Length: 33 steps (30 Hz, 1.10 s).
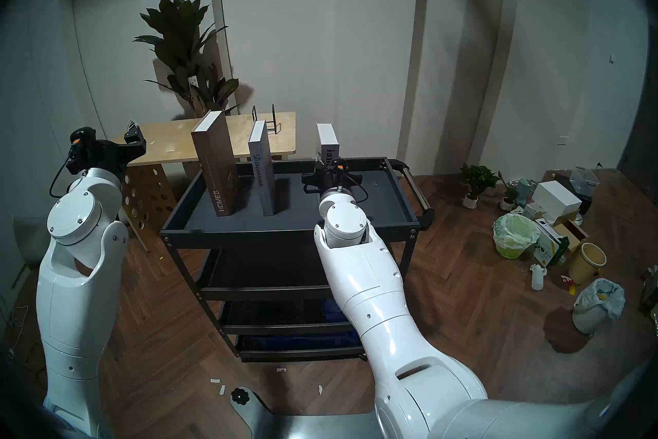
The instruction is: Sort the books onto the shelf by size, largest to the left
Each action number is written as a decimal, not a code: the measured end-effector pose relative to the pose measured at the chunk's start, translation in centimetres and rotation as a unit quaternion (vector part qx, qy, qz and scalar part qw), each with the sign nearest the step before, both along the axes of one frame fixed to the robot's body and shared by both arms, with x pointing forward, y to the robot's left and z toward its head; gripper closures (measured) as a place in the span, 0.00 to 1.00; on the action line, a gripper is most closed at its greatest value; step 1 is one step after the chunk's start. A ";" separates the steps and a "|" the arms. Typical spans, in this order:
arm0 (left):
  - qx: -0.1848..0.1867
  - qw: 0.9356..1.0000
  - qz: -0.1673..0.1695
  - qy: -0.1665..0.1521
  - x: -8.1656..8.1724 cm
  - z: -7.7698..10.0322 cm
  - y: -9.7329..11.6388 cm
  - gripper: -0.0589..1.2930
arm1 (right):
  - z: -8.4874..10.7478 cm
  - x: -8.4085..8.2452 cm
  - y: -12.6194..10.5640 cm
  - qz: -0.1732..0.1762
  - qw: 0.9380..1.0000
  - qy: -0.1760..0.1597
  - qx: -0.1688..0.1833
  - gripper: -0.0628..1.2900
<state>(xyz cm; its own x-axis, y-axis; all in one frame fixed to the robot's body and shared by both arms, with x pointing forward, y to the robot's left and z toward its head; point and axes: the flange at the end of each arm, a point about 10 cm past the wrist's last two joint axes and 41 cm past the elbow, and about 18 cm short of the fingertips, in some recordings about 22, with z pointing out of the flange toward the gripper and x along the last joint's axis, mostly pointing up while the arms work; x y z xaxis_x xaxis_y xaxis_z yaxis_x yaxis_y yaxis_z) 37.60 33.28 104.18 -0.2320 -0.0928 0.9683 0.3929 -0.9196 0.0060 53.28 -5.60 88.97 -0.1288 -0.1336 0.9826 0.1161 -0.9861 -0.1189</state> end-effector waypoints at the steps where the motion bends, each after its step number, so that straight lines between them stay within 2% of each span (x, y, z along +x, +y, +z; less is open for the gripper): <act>1: 0.000 1.000 0.000 0.000 0.0 0.0 0.0 0.06 | 0.0 0.0 0.1 0.001 1.000 -0.001 0.000 0.12; 2: 0.000 1.000 0.000 0.001 0.1 -0.1 0.0 0.06 | 0.1 0.1 0.2 0.003 1.000 -0.003 0.001 0.43; 3: 0.000 1.000 0.000 0.001 0.1 -0.1 0.0 0.06 | 0.2 0.1 0.3 0.004 1.000 -0.005 0.002 0.53; 4: 0.001 1.000 0.000 0.002 0.1 -0.1 0.0 0.06 | 0.4 0.1 0.6 0.007 1.000 -0.010 0.003 0.58; 16: 0.001 1.000 0.001 0.007 0.5 -0.5 0.0 0.06 | 1.6 0.0 2.7 0.021 0.999 -0.029 0.014 0.60; 23: 0.001 1.000 0.003 0.009 0.6 -0.6 0.2 0.06 | 1.4 0.1 3.4 0.008 1.000 -0.023 0.016 0.60; 33: -0.001 1.000 0.011 0.007 0.5 -0.6 0.8 0.06 | 0.6 -0.2 5.2 0.011 1.000 -0.013 0.014 0.60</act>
